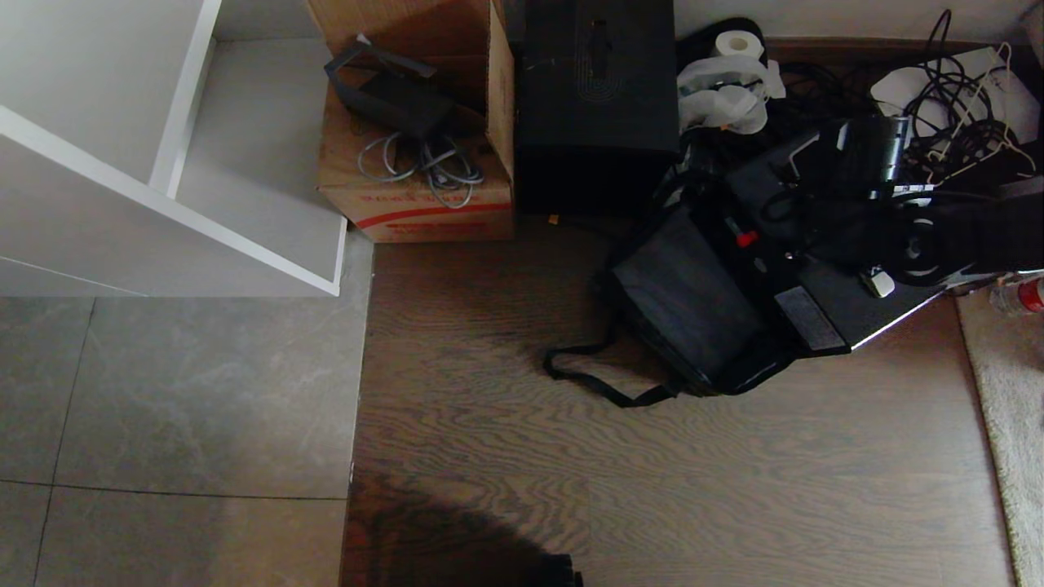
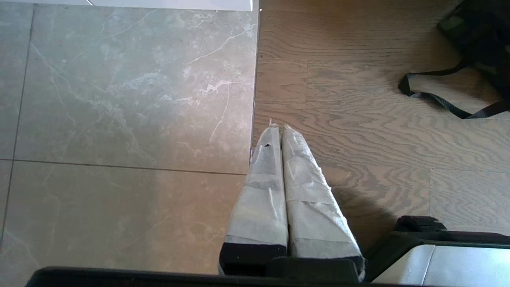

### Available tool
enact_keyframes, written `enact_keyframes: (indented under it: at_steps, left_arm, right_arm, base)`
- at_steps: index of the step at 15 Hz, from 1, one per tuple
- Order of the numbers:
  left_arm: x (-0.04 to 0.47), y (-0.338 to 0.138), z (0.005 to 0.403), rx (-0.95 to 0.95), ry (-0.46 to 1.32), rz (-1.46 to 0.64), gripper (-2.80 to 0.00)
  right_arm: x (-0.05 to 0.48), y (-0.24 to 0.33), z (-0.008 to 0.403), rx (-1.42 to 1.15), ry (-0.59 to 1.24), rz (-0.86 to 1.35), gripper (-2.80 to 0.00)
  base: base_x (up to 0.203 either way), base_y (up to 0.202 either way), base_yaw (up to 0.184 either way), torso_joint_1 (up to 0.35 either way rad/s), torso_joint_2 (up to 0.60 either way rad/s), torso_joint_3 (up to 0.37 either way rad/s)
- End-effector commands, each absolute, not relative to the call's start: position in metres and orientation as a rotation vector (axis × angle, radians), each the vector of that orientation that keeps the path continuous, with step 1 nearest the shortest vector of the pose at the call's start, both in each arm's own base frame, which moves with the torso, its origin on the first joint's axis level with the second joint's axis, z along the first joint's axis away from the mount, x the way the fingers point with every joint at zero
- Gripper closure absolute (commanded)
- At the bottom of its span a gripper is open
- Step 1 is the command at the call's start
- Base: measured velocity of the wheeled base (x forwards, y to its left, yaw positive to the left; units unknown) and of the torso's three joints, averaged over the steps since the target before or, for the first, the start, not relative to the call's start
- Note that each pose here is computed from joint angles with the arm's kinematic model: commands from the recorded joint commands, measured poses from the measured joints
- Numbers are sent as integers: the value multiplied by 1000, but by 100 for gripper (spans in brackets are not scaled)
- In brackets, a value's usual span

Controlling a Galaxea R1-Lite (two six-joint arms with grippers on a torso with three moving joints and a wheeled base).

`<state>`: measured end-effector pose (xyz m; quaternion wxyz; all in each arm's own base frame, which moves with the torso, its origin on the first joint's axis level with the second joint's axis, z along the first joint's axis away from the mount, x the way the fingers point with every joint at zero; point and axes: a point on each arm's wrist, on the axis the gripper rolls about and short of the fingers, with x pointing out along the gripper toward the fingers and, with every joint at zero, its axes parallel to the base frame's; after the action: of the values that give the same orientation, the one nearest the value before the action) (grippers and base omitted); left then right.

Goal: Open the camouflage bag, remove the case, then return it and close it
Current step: Release the handle

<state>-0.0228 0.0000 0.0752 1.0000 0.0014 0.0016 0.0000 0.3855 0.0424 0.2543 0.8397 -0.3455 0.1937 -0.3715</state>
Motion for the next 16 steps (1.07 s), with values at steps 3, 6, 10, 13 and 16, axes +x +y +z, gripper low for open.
enact_keyframes:
  at_steps: [3, 6, 10, 13, 16]
  left_arm:
    - [-23, 0, 75, 3, 5, 0, 0]
    - [-23, 0, 75, 3, 5, 0, 0]
    - [-23, 0, 75, 3, 5, 0, 0]
    - [-23, 0, 75, 3, 5, 0, 0]
    - [-23, 0, 75, 3, 5, 0, 0]
  right_arm:
    - [402, 3, 248, -728, 448, -857, 0]
    - [407, -21, 258, -739, 451, -899, 0]
    - [402, -31, 271, -731, 450, -917, 0]
    - [394, -40, 282, -726, 452, -933, 0]
    - [391, -47, 284, -730, 467, -938, 0]
  base:
    - [0, 0, 0, 0, 0, 0]
    - [0, 0, 0, 0, 0, 0]
    - [0, 0, 0, 0, 0, 0]
    - [0, 0, 0, 0, 0, 0]
    - [0, 0, 0, 0, 0, 0]
